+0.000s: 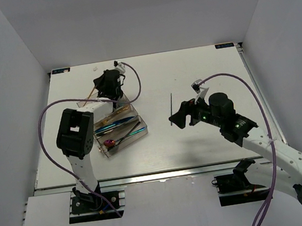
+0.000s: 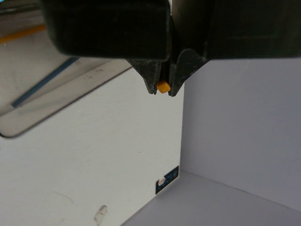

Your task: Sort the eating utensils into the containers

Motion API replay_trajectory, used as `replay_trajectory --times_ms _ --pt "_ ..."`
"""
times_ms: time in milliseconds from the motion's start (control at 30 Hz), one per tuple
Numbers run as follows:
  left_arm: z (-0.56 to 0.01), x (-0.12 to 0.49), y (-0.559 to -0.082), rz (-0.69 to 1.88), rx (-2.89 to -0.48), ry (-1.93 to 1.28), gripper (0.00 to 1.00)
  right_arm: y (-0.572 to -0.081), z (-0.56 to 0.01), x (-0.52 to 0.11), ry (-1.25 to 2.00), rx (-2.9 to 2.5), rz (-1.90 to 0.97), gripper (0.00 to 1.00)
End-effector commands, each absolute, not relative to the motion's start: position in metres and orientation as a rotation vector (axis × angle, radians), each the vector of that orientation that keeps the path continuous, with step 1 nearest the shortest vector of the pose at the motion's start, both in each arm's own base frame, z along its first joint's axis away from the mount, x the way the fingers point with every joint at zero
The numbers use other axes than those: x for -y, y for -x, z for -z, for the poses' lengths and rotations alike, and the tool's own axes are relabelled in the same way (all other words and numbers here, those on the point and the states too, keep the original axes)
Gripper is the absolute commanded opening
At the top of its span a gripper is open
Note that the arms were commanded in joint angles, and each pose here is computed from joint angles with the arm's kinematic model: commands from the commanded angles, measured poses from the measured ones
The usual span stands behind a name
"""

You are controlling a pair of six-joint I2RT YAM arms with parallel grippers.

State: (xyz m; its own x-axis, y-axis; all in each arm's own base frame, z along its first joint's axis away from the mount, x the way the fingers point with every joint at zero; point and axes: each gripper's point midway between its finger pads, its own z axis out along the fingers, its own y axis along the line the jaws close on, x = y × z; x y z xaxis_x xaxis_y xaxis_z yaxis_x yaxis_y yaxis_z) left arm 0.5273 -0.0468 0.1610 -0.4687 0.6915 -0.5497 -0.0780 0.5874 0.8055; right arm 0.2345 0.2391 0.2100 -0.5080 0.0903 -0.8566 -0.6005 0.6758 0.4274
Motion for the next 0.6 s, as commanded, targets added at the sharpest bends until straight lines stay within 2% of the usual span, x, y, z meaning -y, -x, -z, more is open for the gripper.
replay_trajectory --times_ms 0,267,567 --pt "-0.173 0.057 -0.526 -0.906 -1.769 -0.466 0.00 -0.235 -0.219 -0.237 0.418 -1.882 -0.893 0.89" --pt "-0.169 0.064 -0.521 -0.821 -1.755 -0.483 0.00 -0.237 -0.218 -0.237 0.416 -1.881 -0.893 0.89" --pt "-0.226 0.074 -0.532 -0.799 -1.717 -0.441 0.00 -0.240 -0.214 -0.240 0.409 -1.897 -0.898 0.89"
